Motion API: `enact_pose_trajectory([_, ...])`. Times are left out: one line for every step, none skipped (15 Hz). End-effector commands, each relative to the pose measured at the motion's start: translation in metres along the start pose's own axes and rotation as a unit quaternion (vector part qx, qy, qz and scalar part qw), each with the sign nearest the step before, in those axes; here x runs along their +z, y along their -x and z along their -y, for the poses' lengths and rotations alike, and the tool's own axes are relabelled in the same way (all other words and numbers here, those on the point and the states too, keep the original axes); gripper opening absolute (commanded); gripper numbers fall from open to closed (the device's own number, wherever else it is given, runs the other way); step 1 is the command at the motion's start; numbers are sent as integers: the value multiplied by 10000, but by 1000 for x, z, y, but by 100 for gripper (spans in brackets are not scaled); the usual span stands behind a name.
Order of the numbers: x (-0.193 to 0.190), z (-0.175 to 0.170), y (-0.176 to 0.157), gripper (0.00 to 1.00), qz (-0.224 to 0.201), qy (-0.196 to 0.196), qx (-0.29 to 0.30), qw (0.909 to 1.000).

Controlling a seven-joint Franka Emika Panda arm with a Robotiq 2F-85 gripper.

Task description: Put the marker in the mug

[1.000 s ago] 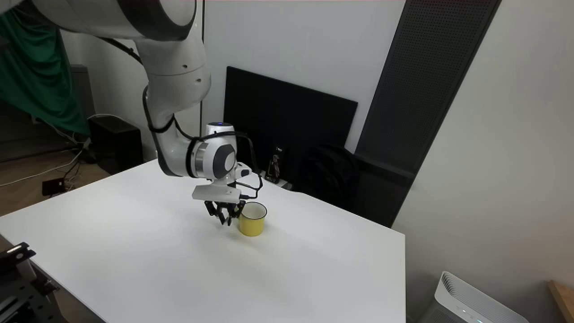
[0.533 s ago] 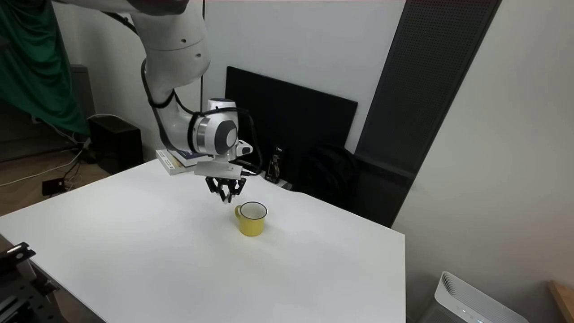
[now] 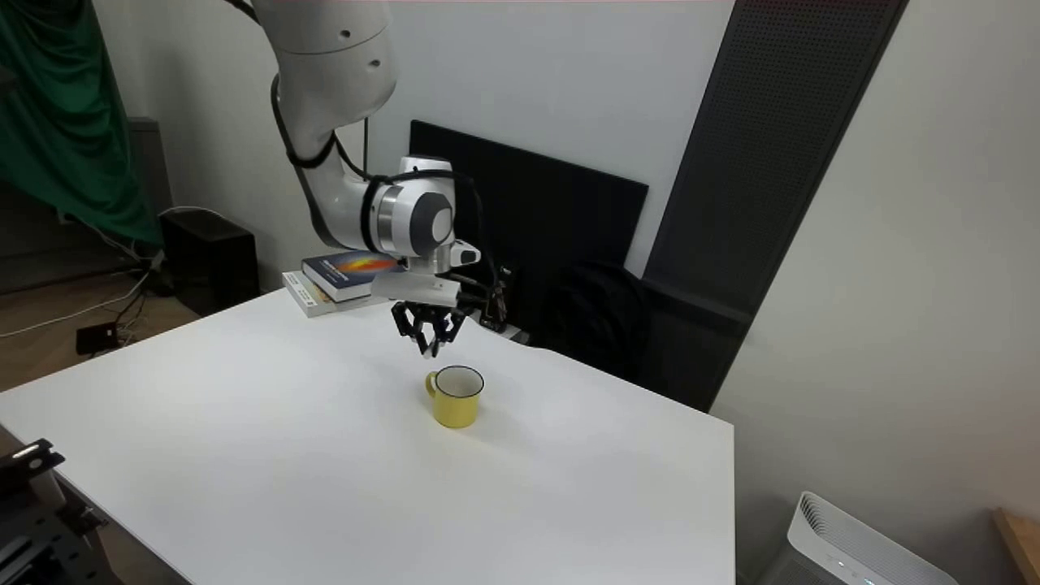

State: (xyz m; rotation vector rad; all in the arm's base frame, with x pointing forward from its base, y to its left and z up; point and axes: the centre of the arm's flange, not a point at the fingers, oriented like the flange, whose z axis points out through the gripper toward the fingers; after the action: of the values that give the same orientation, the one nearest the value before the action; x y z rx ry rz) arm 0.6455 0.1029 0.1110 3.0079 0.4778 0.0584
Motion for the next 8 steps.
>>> enact_pose_trajectory([-27,-35,18,6,230,-302,357,9986])
enact_pose_trajectory([-27,-47,20,6,313,-442,488,9973])
enact_pose_trajectory([-28,-57,22,6,397,-610,633,9953])
enact_pose_trajectory([-27,-67,23,6,481,-819,783,9924])
enact_pose_trajectory([-26,-75,24,6,547,-1030,944,9887])
enact_pose_trajectory([-24,-82,25,6,599,-1293,1108,9836])
enact_pose_trajectory([-22,-88,25,6,649,-1480,1265,9787])
enact_pose_trajectory([-20,-92,26,6,698,-1662,1402,9736])
